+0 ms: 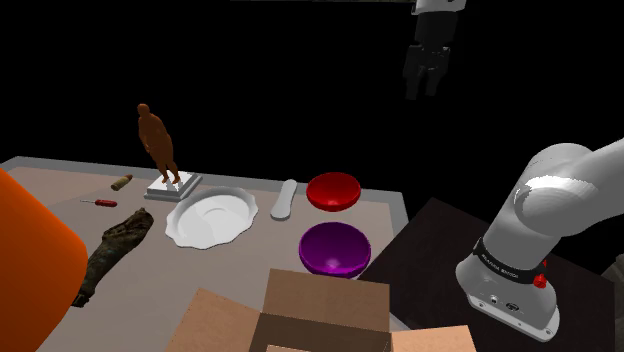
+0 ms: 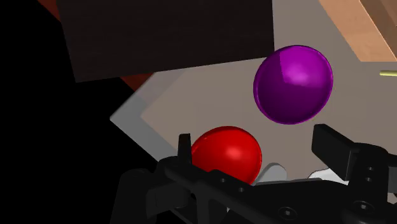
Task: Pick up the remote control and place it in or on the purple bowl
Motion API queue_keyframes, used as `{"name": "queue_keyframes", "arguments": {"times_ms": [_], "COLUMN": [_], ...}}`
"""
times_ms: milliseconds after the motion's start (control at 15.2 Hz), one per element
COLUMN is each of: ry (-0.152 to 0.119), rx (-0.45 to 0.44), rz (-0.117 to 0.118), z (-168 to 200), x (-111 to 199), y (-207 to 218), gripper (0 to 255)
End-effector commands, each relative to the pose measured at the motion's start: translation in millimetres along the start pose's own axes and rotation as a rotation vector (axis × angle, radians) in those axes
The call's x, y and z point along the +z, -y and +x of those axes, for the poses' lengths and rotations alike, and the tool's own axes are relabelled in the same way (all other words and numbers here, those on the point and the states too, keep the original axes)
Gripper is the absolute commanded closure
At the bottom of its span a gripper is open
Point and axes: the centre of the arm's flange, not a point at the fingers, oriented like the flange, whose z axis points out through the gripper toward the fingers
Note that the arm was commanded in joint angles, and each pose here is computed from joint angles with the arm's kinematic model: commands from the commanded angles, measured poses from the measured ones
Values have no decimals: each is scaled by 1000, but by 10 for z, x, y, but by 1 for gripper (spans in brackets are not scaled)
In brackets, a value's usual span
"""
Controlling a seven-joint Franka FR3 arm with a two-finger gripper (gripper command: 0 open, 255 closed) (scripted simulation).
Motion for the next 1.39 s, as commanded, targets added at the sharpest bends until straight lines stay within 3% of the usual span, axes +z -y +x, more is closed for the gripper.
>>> {"name": "queue_keyframes", "arguments": {"times_ms": [0, 1320], "ry": [0, -68], "rx": [0, 386], "rz": [0, -19], "z": [0, 1501], "x": [0, 1825], "y": [0, 1068], "gripper": [0, 0]}}
